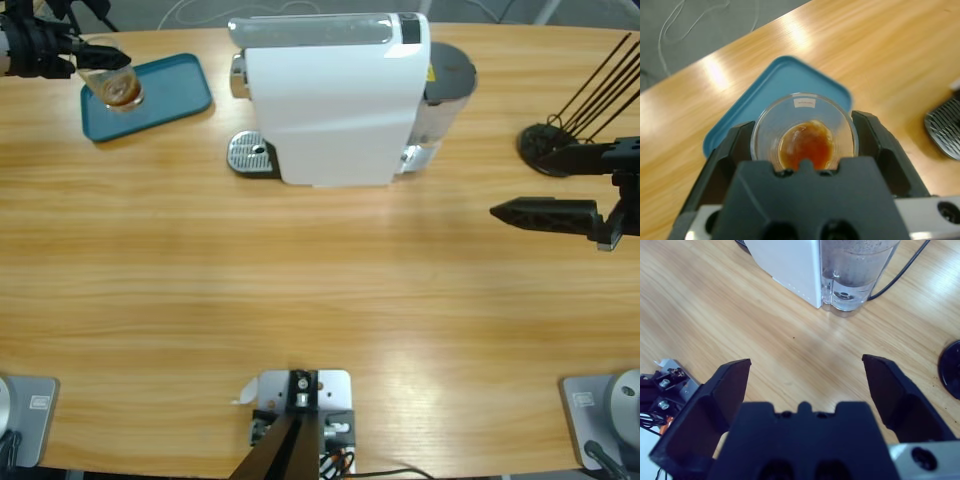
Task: Pour coffee
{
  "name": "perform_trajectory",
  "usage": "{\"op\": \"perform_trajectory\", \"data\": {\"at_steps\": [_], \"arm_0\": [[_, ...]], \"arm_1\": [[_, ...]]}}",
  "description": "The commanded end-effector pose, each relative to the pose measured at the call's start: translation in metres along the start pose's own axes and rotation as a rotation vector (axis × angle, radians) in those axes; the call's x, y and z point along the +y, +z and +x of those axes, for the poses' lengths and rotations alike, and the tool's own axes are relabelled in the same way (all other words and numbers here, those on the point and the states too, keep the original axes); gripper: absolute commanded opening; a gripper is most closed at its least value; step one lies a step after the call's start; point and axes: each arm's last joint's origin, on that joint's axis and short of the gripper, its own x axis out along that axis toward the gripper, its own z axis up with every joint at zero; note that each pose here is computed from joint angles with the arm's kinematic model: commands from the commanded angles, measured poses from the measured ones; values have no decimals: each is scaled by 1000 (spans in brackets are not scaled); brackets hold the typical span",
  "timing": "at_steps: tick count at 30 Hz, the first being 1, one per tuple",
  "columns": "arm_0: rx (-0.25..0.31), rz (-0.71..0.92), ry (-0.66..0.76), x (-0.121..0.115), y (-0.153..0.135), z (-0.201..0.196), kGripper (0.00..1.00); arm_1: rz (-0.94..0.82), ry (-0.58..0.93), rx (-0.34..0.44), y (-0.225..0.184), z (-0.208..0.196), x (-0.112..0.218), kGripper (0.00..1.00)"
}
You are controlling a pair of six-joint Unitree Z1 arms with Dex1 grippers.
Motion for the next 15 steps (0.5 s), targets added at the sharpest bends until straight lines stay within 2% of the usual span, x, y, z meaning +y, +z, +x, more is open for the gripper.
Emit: {"op": "perform_trajectory", "data": {"at_steps": [1,5,15], "arm_0": [[79,-110,83,22,-9,60,8],[75,-135,82,22,-8,68,7],[111,-155,79,23,-19,80,11]], "arm_1": [[24,1,64,-8,15,-4,1000],[28,0,83,-7,22,-5,1000],[29,-5,81,-8,21,-5,1000]]}}
